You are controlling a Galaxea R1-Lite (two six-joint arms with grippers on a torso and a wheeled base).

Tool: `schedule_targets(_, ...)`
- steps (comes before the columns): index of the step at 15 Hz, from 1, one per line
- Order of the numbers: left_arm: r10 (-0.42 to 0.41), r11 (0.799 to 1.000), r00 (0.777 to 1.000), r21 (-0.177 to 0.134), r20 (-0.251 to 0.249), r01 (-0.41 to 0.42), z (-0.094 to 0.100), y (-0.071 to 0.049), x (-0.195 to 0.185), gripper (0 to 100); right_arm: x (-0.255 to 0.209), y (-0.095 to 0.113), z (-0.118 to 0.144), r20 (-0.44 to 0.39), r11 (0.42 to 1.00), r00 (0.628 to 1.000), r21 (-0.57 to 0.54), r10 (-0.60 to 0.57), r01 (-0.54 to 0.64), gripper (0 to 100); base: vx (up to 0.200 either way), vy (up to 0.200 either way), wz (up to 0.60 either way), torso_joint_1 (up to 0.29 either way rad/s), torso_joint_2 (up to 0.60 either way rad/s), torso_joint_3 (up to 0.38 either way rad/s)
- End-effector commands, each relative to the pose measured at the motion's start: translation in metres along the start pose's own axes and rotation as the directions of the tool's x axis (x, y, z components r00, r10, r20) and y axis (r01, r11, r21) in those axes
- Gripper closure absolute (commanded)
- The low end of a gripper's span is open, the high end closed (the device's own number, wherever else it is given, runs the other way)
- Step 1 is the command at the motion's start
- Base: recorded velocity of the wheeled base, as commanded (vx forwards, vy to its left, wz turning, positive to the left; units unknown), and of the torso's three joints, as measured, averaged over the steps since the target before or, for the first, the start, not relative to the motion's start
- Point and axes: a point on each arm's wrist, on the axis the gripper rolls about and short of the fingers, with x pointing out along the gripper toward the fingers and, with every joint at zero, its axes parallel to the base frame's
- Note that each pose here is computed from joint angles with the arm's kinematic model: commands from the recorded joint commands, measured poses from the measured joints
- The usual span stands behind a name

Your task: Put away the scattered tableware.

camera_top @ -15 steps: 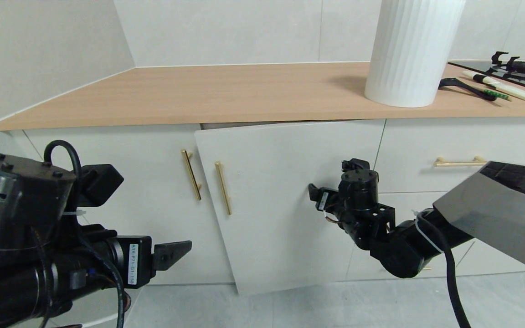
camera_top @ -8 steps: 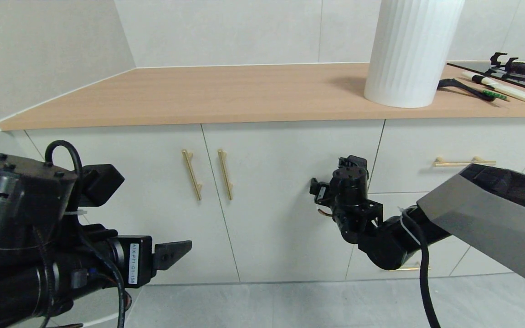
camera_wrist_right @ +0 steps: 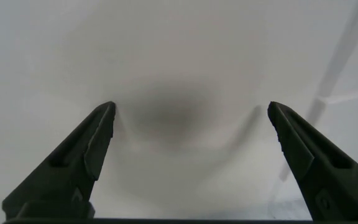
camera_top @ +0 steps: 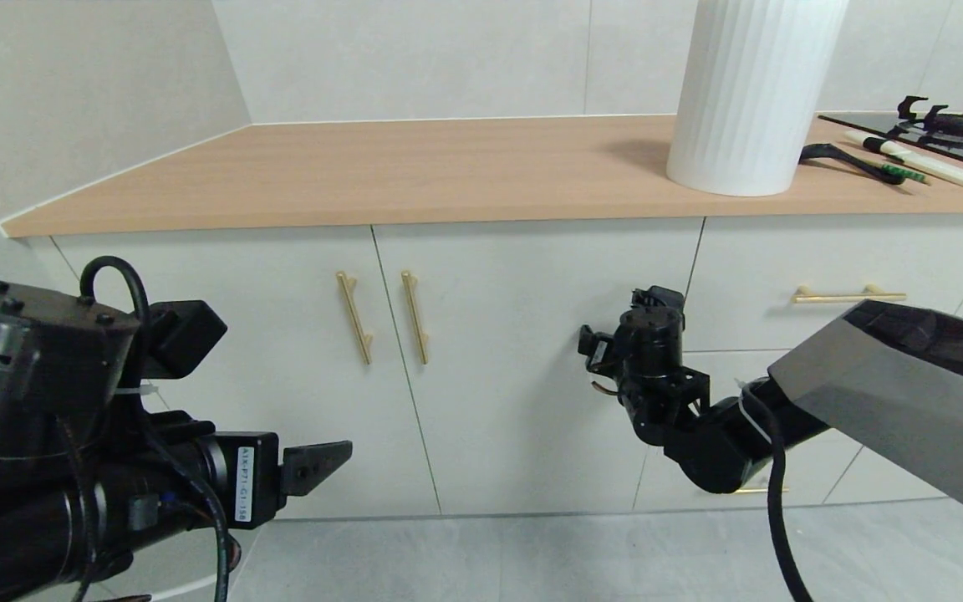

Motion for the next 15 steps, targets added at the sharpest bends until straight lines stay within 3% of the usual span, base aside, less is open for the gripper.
schedule_targets(1,0.0,1.0,1.0,0.001,-0.001,0.0,0.0,0.0,0.0,0,-0.031,0.0,0.011,-0.062,0.995,0.994,-0.015,0.095,-0.096,0,0.0,0.0,0.0,0.0,0.0,0.0)
schedule_targets(2,-0.001,1.0,1.0,-0.002,0.002,0.001,0.0,0.0,0.0,0,-0.059,-0.009,0.016,-0.155,0.976,0.965,-0.024,0.21,-0.216,0,0.0,0.0,0.0,0.0,0.0,0.0)
schedule_targets(3,-0.002,1.0,1.0,-0.003,0.006,0.002,0.0,0.0,-0.001,0,-0.084,-0.02,0.023,-0.241,0.938,0.911,-0.005,0.336,-0.347,0,0.0,0.0,0.0,0.0,0.0,0.0)
schedule_targets(4,-0.003,1.0,1.0,-0.004,0.007,0.003,0.0,0.0,-0.002,0,-0.095,-0.025,0.031,-0.259,0.914,0.882,0.005,0.393,-0.406,0,0.0,0.0,0.0,0.0,0.0,0.0)
schedule_targets(6,-0.016,1.0,0.998,-0.022,0.053,0.017,0.004,0.004,-0.012,0,-0.118,-0.036,0.054,-0.227,0.912,0.893,-0.046,0.389,-0.408,0,0.0,0.0,0.0,0.0,0.0,0.0)
schedule_targets(9,-0.011,0.995,0.978,-0.093,0.209,0.031,0.012,0.021,-0.043,0,-0.162,-0.068,0.097,-0.116,0.92,0.942,-0.205,0.316,-0.334,0,0.0,0.0,0.0,0.0,0.0,0.0)
schedule_targets(11,0.025,0.992,0.946,-0.127,0.324,0.017,0.01,0.039,-0.074,0,-0.198,-0.093,0.127,-0.036,0.941,0.965,-0.214,0.259,-0.261,0,0.0,0.0,0.0,0.0,0.0,0.0)
schedule_targets(12,0.06,0.992,0.928,-0.127,0.367,-0.014,0.003,0.049,-0.087,0,-0.217,-0.104,0.135,-0.011,0.947,0.971,-0.218,0.239,-0.235,0,0.0,0.0,0.0,0.0,0.0,0.0)
schedule_targets(14,0.128,0.989,0.867,-0.125,0.481,-0.076,-0.022,0.067,-0.122,0,-0.263,-0.138,0.149,0.085,0.958,0.974,-0.218,0.211,-0.188,0,0.0,0.0,0.0,0.0,0.0,0.0)
schedule_targets(15,0.14,0.99,0.829,-0.105,0.542,-0.099,-0.036,0.073,-0.14,0,-0.285,-0.154,0.152,0.134,0.958,0.97,-0.231,0.202,-0.168,0,0.0,0.0,0.0,0.0,0.0,0.0)
